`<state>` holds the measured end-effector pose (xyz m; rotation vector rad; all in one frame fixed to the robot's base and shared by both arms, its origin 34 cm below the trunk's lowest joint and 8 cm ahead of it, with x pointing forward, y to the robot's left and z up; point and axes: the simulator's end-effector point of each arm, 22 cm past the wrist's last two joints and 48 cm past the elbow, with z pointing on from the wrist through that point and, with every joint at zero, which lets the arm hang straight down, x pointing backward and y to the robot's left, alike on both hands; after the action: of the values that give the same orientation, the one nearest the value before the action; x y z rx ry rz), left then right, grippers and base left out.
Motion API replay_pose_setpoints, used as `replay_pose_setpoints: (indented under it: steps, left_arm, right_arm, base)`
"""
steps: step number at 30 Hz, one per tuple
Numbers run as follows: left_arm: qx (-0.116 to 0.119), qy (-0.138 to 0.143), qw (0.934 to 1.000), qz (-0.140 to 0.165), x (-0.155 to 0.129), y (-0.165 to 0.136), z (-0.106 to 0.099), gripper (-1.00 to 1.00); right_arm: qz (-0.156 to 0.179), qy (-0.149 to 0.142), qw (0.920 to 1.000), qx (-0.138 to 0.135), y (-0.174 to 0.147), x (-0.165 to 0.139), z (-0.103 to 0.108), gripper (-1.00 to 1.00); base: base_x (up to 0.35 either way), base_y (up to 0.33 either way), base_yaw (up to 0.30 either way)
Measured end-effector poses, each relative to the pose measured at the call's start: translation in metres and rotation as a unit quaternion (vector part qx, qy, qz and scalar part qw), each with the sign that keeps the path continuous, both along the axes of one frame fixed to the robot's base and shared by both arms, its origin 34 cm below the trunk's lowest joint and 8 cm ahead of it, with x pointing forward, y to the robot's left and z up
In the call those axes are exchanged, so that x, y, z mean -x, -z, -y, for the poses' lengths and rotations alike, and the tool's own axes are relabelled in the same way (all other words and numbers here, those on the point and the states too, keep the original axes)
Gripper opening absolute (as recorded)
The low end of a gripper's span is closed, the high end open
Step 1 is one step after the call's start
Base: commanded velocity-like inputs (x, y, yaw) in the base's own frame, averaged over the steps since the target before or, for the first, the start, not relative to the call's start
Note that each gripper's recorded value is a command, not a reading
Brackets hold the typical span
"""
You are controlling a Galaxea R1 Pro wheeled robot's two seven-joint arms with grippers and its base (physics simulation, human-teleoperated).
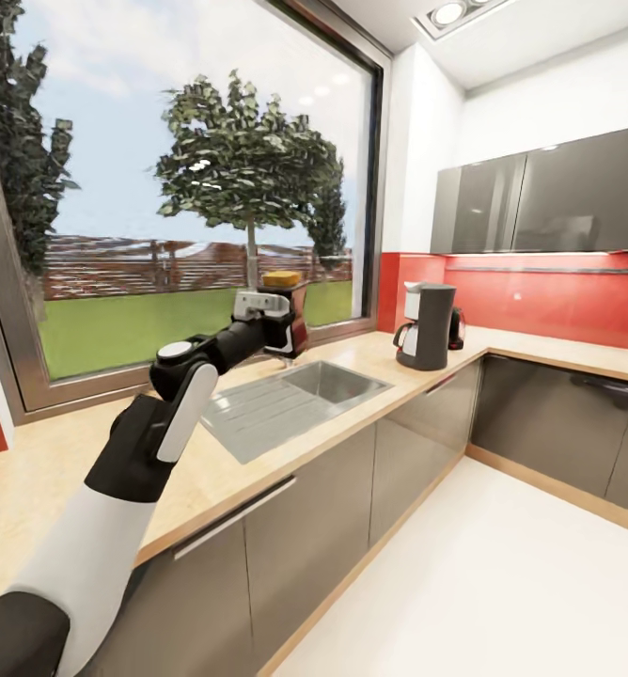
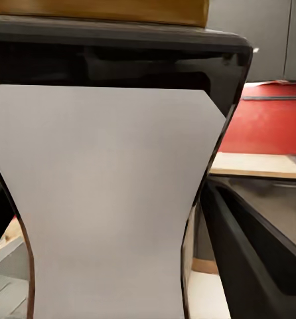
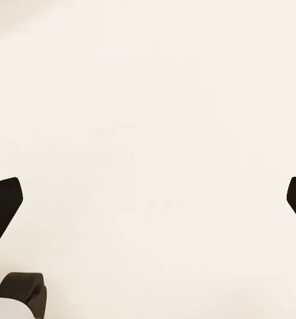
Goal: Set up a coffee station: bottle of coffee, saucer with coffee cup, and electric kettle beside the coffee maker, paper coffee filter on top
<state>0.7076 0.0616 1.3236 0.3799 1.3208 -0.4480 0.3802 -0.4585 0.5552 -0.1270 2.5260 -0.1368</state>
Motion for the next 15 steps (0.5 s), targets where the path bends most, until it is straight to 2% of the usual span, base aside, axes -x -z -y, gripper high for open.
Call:
replay_pose_setpoints:
  steps: [8,11,15]
  left_arm:
    - [0.001,0.000,0.9999,-0.011,0.001,0.019,0.000,-1.00]
    - [0.000,-0.001,0.9999,-0.014,0.000,0.022,0.000,-1.00]
    - [0.000,-0.001,0.9999,-0.015,0.000,0.023,0.000,-1.00]
  right_arm:
    - [0.000,-0.001,1.0000,0.000,0.003,0.000,-0.001,1.00]
    - [0.000,0.000,1.0000,0.000,0.003,0.000,0.000,1.00]
    - [0.000,0.000,1.0000,0.000,0.003,0.000,-0.001,1.00]
  base:
    - [0.000,0.000,-0.001]
    - [0.014,-0.018,-0.140]
    - [0.123,-0.160,-0.100]
